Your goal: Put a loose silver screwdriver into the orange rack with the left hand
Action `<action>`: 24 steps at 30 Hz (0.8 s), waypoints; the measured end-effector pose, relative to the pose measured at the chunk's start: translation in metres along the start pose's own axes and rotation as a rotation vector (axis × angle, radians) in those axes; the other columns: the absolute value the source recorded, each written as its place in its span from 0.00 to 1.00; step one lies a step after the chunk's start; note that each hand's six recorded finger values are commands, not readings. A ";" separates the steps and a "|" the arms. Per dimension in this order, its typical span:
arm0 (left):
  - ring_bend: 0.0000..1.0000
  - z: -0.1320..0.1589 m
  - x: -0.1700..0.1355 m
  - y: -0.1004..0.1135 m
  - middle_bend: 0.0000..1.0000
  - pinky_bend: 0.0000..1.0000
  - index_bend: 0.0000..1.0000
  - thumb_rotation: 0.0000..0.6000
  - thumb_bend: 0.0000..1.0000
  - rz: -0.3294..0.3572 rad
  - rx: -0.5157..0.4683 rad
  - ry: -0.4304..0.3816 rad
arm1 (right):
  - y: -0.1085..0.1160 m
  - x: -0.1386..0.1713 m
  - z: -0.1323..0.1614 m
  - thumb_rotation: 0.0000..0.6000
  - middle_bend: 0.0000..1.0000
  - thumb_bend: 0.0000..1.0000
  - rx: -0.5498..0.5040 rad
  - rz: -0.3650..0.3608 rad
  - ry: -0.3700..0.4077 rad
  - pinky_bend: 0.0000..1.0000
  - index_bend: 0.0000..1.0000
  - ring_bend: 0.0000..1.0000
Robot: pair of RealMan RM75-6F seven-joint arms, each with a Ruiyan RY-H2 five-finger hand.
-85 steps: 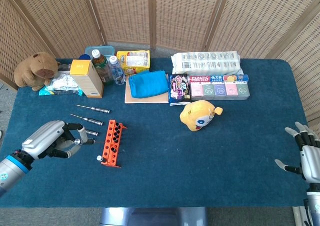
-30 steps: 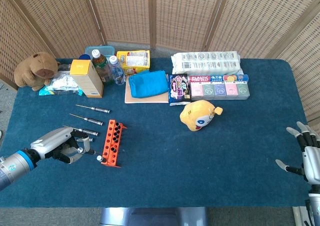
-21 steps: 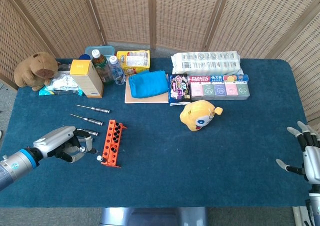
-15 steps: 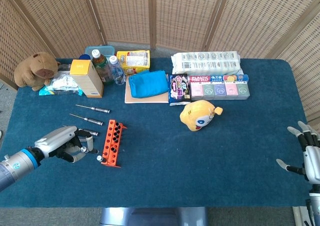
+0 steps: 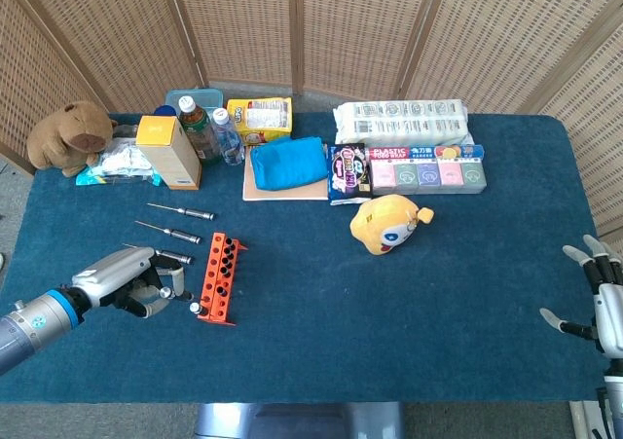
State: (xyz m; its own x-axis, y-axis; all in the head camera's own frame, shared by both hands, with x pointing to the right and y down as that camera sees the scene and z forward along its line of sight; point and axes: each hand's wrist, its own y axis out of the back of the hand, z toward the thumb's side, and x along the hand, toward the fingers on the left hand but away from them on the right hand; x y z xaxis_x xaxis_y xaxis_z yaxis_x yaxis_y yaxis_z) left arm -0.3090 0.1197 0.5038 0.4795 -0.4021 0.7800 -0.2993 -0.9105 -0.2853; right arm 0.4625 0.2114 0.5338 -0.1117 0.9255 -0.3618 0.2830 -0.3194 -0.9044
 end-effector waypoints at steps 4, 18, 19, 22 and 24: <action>1.00 0.001 0.001 0.000 1.00 0.97 0.53 1.00 0.42 0.002 0.002 0.002 | 0.001 0.000 0.000 1.00 0.06 0.03 -0.001 -0.002 0.000 0.00 0.18 0.00; 1.00 0.003 -0.001 0.003 1.00 0.97 0.53 1.00 0.42 0.015 0.008 0.007 | 0.001 0.000 0.000 1.00 0.06 0.02 -0.001 -0.001 -0.001 0.00 0.18 0.00; 1.00 0.003 -0.001 0.002 1.00 0.97 0.53 1.00 0.42 0.013 0.009 0.008 | 0.001 0.000 0.000 1.00 0.06 0.02 -0.001 -0.001 -0.001 0.00 0.18 0.00; 1.00 0.002 0.000 0.002 1.00 0.97 0.53 1.00 0.42 0.009 0.011 0.012 | 0.001 0.000 0.000 1.00 0.06 0.03 0.000 -0.001 -0.001 0.00 0.18 0.00; 1.00 0.001 0.001 0.002 1.00 0.97 0.53 1.00 0.42 0.009 0.010 0.013 | 0.001 0.000 0.000 1.00 0.06 0.02 0.000 -0.002 -0.001 0.00 0.18 0.00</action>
State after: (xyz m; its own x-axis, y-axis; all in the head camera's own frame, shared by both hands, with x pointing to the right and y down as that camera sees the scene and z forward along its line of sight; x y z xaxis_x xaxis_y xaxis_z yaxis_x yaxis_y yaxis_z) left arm -0.3081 0.1175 0.5028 0.4662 -0.4094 0.7843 -0.2955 -0.9076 -0.2982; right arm 0.4627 0.2107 0.5332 -0.1135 0.9258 -0.3606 0.2829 -0.3179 -0.9049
